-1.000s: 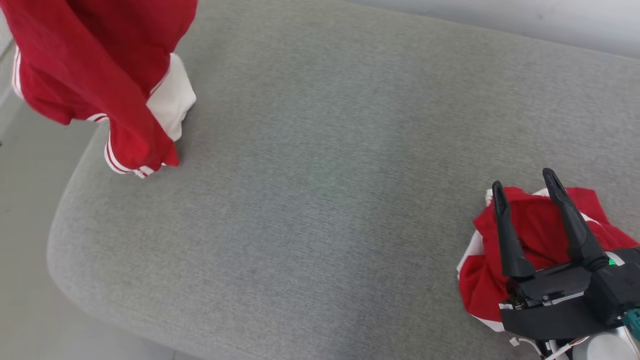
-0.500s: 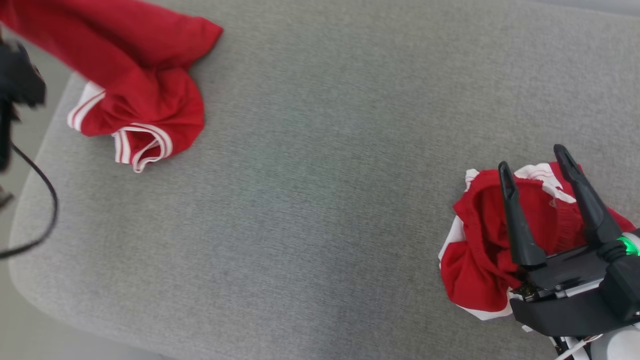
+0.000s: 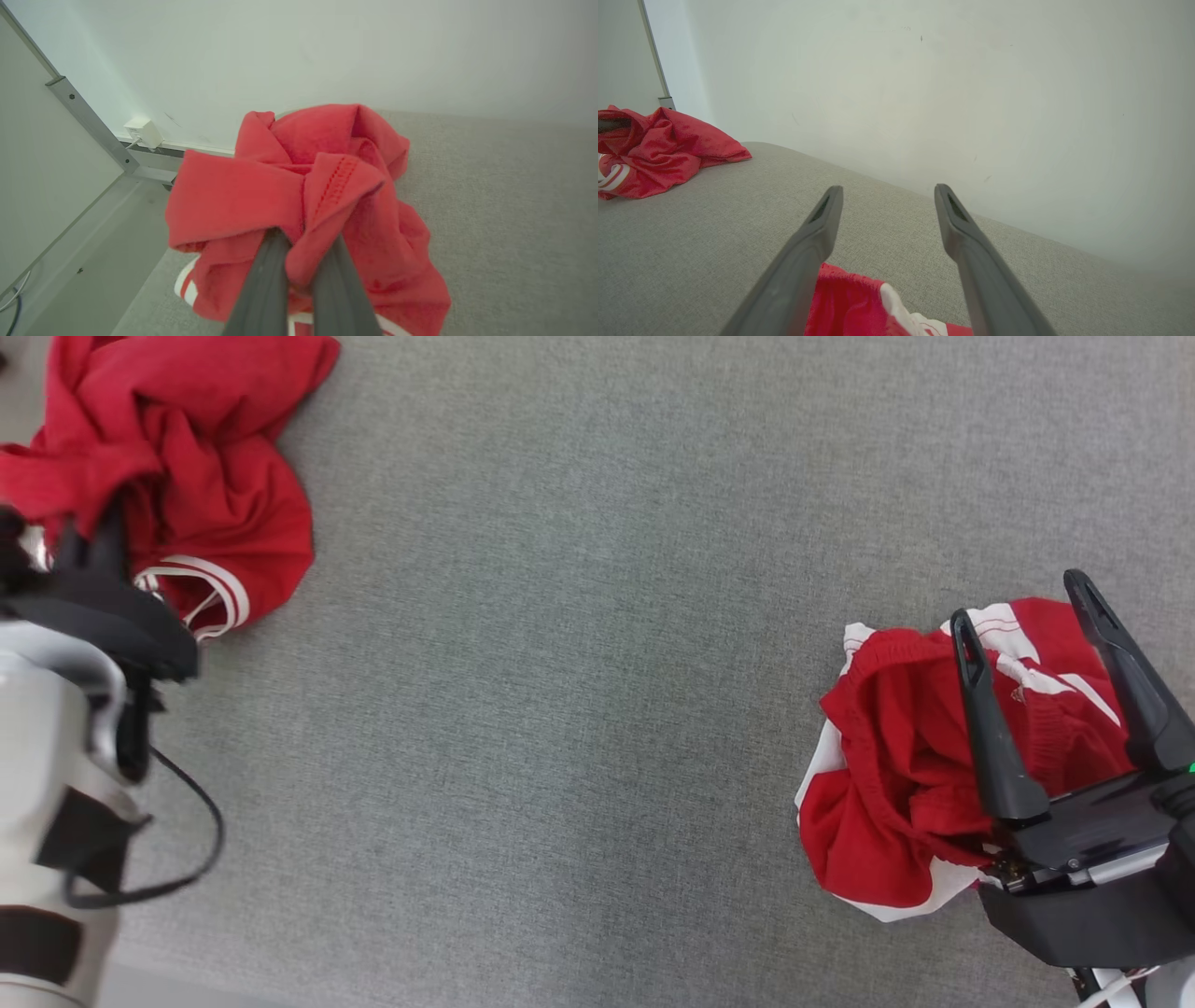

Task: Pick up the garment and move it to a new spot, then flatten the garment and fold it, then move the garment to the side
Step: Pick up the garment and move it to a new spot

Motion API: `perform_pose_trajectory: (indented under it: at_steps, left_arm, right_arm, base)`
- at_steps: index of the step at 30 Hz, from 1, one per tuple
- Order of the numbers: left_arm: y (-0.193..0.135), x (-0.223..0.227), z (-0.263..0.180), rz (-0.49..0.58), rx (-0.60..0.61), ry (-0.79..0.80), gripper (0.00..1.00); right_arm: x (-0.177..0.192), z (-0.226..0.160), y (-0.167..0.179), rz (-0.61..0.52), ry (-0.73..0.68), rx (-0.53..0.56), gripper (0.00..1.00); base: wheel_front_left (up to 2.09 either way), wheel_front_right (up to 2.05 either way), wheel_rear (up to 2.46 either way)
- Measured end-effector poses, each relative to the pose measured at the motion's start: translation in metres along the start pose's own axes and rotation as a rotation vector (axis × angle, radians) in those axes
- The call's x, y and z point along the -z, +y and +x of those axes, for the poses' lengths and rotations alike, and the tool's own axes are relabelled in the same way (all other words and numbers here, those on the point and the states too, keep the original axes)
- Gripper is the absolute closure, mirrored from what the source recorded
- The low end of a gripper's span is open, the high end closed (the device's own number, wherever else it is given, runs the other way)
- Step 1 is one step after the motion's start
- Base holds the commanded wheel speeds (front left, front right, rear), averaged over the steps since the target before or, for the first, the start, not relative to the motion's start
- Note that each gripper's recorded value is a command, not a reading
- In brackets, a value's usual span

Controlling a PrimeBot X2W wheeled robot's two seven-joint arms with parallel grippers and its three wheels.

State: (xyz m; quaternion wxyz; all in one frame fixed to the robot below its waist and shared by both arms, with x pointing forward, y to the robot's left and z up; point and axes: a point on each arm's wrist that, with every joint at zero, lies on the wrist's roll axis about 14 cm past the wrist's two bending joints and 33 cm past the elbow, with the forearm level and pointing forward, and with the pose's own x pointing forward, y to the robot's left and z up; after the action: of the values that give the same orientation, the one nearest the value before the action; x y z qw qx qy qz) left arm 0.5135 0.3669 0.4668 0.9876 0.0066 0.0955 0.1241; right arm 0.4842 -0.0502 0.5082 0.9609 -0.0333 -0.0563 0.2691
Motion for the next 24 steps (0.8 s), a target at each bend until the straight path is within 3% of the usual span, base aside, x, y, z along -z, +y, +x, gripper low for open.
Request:
perform_pose_trajectory:
  at_steps: [5, 6, 7, 8, 24]
  left_arm:
    - [-0.009, 0.028, -0.002, -0.026, 0.0, 0.061, 1.0]
    - [-0.009, 0.029, -0.002, -0.029, -0.003, 0.062, 0.7]
    - [-0.008, 0.028, -0.002, -0.032, -0.007, 0.059, 0.3]
    - [-0.007, 0.026, -0.002, -0.035, -0.008, 0.054, 0.0]
    - [0.015, -0.067, -0.014, 0.078, -0.009, -0.153, 0.0]
  right_arm:
    - [0.005, 0.0, -0.003, -0.006, 0.018, 0.001, 0.0]
    - [0.005, 0.0, -0.003, -0.007, 0.018, 0.001, 0.0]
    - [0.005, 0.0, -0.003, -0.007, 0.019, 0.0, 0.0]
    - [0.005, 0.001, -0.003, -0.008, 0.018, 0.0, 0.0]
    - [-0.025, -0.007, 0.014, 0.057, -0.076, 0.015, 0.0]
  base:
    - [0.0, 0.0, 0.0]
    - [0.0, 0.0, 0.0]
    - [0.0, 0.0, 0.0]
    - [0.0, 0.0, 0.0]
    - [0.0, 0.0, 0.0]
